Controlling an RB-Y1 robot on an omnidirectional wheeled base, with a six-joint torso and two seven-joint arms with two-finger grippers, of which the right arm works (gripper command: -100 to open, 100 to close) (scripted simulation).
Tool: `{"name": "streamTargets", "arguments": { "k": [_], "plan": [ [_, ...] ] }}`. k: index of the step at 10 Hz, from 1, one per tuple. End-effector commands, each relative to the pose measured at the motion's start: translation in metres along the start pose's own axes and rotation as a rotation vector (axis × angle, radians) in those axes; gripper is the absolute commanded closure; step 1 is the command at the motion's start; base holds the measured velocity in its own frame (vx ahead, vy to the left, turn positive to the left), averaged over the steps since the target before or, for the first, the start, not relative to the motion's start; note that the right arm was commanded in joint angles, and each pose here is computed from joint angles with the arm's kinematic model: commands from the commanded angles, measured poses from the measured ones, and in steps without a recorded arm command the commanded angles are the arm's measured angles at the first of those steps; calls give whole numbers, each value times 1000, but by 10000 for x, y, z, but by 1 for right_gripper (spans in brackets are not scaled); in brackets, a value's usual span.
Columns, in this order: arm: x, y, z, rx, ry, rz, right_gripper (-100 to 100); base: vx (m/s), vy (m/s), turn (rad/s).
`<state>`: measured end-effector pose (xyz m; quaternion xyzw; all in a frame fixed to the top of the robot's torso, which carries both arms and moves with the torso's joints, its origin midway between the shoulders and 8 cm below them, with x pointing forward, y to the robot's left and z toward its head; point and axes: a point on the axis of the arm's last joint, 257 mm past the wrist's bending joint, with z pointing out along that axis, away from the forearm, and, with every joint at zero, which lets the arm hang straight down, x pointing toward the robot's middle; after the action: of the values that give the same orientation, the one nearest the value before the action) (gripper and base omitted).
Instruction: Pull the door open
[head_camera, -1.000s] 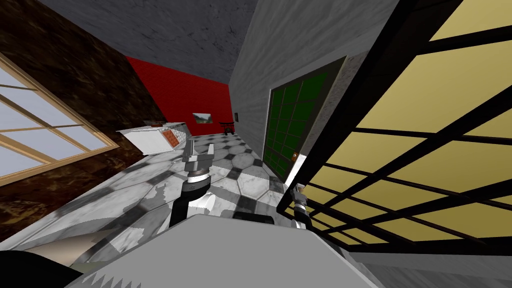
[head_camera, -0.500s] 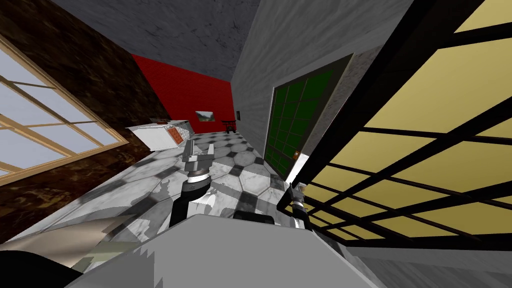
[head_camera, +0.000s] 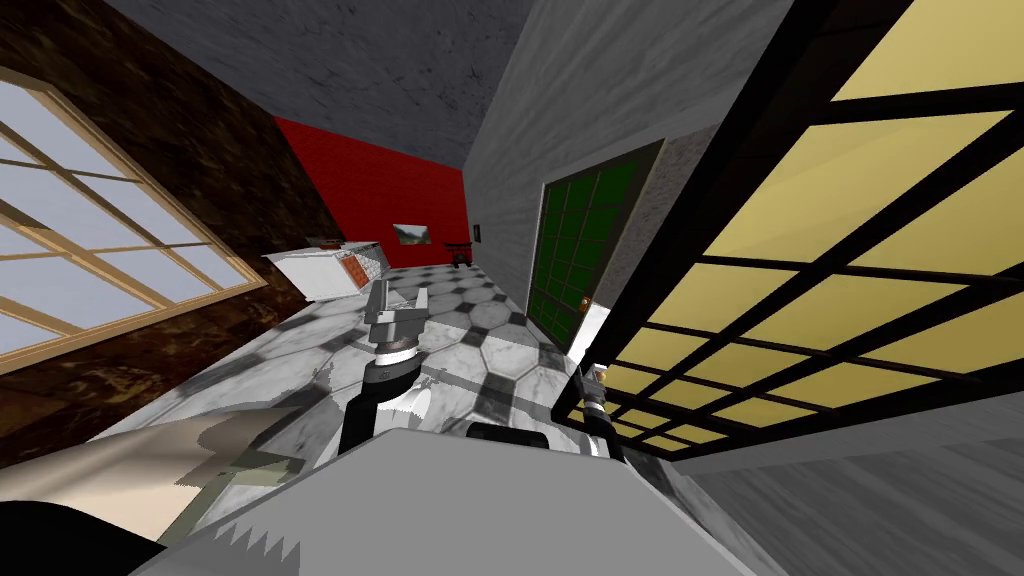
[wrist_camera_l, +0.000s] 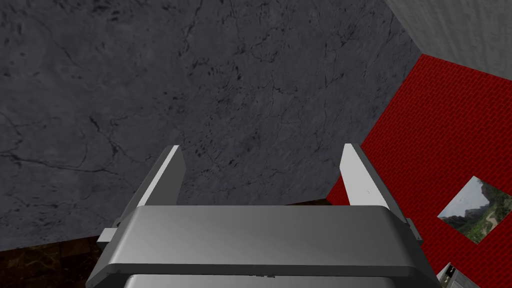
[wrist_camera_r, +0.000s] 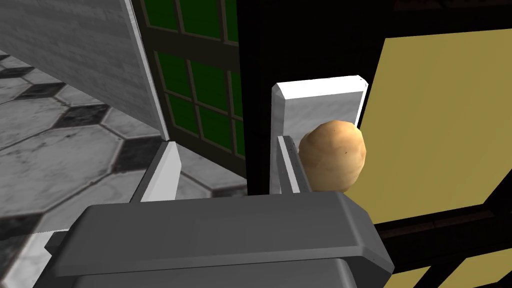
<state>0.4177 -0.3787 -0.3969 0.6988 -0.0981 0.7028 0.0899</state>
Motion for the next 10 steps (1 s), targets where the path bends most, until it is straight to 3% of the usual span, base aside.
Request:
{"name": "streamTargets", "arguments": {
  "k": [1, 10],
  "plan": [
    [0, 0, 0, 0, 0, 0, -100, -88, 29, 35],
    [-26, -23, -13, -1, -7, 4, -100, -210, 10, 24]
  ]
}}
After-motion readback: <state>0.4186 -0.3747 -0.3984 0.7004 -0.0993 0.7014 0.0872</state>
